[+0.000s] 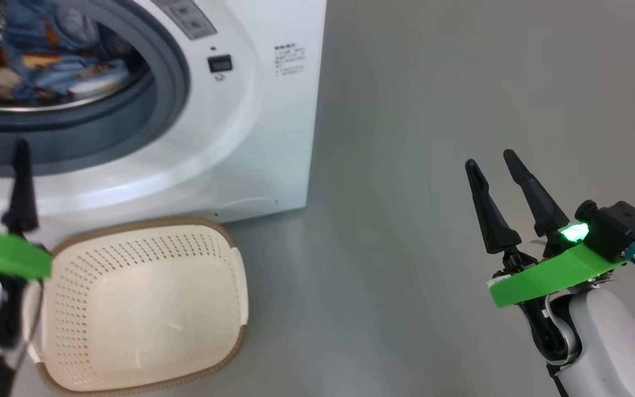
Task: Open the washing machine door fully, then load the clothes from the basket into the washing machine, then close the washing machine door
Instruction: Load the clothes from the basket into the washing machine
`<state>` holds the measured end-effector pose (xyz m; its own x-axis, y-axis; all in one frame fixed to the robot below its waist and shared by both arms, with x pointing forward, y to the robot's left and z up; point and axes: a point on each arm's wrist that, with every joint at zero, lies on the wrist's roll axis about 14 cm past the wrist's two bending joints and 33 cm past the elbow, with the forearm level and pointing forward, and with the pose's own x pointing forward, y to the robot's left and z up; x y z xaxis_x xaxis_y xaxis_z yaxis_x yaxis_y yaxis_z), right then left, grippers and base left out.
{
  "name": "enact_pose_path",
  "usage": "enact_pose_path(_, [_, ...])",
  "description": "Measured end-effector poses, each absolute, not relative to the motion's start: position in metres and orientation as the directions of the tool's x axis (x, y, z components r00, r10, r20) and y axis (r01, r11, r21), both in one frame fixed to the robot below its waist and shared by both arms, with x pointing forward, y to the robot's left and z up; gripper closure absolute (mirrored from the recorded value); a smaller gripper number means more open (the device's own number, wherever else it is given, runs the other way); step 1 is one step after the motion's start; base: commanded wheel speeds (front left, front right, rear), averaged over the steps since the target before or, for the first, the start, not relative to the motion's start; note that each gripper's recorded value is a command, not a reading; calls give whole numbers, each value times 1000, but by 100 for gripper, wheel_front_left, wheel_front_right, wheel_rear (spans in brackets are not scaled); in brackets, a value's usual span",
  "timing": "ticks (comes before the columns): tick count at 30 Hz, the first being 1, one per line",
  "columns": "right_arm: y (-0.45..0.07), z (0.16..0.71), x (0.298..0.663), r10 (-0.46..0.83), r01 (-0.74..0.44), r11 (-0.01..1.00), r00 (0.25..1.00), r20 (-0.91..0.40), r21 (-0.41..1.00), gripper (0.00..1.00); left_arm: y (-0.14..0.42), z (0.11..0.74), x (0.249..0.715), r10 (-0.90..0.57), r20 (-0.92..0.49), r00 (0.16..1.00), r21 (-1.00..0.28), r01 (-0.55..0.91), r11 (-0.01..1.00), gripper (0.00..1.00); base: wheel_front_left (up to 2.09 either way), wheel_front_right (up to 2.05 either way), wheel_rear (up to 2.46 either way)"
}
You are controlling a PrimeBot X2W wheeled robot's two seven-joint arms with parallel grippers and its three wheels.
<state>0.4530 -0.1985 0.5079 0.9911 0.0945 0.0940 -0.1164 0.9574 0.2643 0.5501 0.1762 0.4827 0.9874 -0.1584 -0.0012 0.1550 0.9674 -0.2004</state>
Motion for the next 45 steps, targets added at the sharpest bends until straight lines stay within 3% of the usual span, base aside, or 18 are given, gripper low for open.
enact_pose_path(23, [-187,542,406,145,-183,950,976,160,253,0,195,526,420,-38,81,996,-239,56,970,0,0,0,0])
enact_pose_path(32, [-183,544,398,163,-199,949,973,163,243,0,197,520,391,6,70,998,-278,13,960,0,0,0,0])
enact_pose_path(45, [-180,547,398,179,-216,948,969,170,233,0,201,519,386,-5,77,997,-204,21,979,0,0,0,0])
